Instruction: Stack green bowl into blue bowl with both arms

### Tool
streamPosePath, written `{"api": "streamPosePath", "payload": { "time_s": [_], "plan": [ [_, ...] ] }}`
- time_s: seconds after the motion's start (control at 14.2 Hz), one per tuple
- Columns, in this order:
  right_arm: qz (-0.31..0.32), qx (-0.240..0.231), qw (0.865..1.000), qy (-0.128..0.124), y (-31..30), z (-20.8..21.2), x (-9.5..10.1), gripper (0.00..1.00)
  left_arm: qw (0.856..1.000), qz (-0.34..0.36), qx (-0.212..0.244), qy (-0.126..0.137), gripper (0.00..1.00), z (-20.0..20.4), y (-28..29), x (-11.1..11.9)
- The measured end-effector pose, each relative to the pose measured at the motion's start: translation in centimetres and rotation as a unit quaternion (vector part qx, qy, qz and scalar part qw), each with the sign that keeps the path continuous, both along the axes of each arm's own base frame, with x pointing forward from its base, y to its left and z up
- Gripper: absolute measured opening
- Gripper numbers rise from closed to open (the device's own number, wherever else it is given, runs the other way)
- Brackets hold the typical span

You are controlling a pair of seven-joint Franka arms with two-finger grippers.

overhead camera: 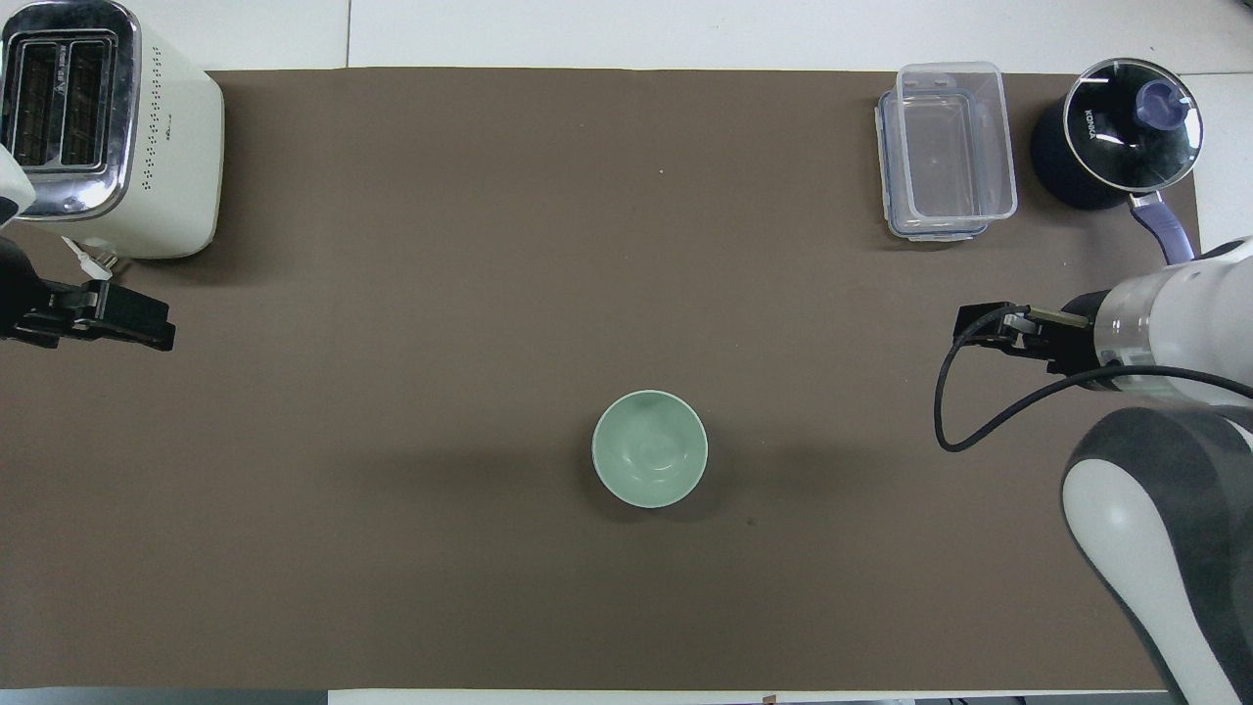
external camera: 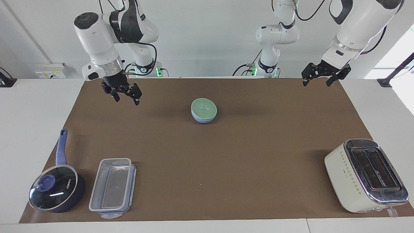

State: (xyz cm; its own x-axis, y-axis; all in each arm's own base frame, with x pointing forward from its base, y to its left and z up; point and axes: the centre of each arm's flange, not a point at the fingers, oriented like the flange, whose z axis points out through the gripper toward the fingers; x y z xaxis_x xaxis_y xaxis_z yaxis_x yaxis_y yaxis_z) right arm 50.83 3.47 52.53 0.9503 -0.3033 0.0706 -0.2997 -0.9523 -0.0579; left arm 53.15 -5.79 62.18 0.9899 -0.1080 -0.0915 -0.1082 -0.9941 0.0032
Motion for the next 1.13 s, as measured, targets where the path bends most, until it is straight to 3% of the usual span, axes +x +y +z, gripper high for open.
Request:
{"api": "streamPosePath", "payload": {
  "time_s": [0.21, 0.56, 1.13],
  "plan": [
    [0.009, -0.010, 1.000, 0.002, -1.7, 3.1, 0.5, 1.00, 1.000, 0.000, 0.000, 0.000, 1.00, 0.0, 0.0, 0.0],
    [0.046, -0.021, 0.998, 0.036, -2.1, 7.3, 2.0, 1.00, 1.000, 0.000, 0.000, 0.000, 1.00, 0.0, 0.0, 0.0],
    [0.061, -0.039, 0.996, 0.044, -2.5, 8.5, 3.2, 1.00, 1.000, 0.000, 0.000, 0.000, 1.00, 0.0, 0.0, 0.0]
  ]
}}
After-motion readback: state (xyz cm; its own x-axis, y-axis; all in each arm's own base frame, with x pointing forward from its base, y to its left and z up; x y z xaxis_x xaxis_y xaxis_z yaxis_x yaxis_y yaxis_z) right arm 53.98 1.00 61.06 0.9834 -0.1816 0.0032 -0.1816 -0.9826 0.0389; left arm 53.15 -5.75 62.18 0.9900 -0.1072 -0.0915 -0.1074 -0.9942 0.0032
